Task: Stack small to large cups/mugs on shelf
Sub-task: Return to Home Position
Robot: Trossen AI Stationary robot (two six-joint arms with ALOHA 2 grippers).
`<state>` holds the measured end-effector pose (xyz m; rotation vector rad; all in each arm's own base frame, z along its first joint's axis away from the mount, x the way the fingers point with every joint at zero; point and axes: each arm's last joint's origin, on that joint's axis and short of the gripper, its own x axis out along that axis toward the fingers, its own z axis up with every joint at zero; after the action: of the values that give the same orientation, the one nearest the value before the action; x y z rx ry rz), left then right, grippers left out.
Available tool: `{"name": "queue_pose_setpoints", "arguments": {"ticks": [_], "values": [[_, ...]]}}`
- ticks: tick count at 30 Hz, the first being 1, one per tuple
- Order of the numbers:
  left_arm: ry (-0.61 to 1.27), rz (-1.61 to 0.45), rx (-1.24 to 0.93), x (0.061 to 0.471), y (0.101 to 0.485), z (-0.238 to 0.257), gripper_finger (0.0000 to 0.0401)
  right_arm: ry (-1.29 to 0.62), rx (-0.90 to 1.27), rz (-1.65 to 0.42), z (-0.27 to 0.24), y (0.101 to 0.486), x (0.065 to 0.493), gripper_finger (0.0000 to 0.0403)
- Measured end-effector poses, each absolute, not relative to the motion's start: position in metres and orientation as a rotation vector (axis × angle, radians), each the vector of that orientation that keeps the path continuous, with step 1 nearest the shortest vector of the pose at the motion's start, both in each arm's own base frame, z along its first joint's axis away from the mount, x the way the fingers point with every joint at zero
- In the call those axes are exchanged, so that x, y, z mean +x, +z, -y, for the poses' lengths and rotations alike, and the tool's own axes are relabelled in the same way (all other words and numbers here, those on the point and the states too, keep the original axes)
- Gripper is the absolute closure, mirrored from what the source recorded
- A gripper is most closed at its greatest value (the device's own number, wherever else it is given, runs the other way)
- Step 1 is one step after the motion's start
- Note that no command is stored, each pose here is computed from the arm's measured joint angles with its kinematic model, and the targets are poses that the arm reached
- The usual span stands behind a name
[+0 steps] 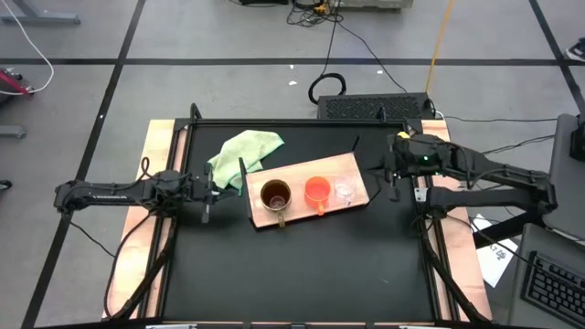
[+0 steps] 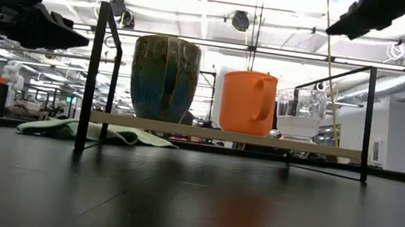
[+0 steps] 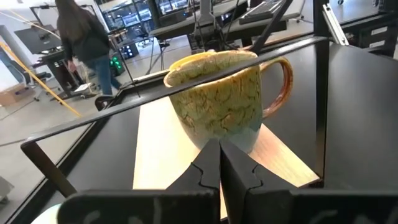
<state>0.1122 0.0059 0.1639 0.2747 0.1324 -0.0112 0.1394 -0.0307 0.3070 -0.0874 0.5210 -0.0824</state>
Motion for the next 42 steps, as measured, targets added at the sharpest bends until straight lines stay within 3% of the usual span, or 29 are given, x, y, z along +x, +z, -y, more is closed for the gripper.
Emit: {"name": "queue_pose_setpoints", "arguments": {"ticks": [13, 29, 33, 42], "values": [[-0.033, -0.162, 0.276, 0.112, 0.161, -0.005, 0.0400, -0.100, 0.007, -0.425, 0.022, 0.256, 0.110, 0.0403], [0.003, -0.157, 0.258, 0.112, 0.162, -0.006, 0.0401, -0.100, 0.130, -0.216, 0.013, 0.244, 0.076, 0.0403], [0.005, -0.158, 0.251, 0.112, 0.162, -0.007, 0.0401, -0.104, 0.180, -0.184, 0.013, 0.244, 0.075, 0.0403], [0.009, -0.158, 0.247, 0.112, 0.162, -0.008, 0.0401, -0.095, 0.186, -0.112, 0.018, 0.195, 0.097, 0.0403]]}}
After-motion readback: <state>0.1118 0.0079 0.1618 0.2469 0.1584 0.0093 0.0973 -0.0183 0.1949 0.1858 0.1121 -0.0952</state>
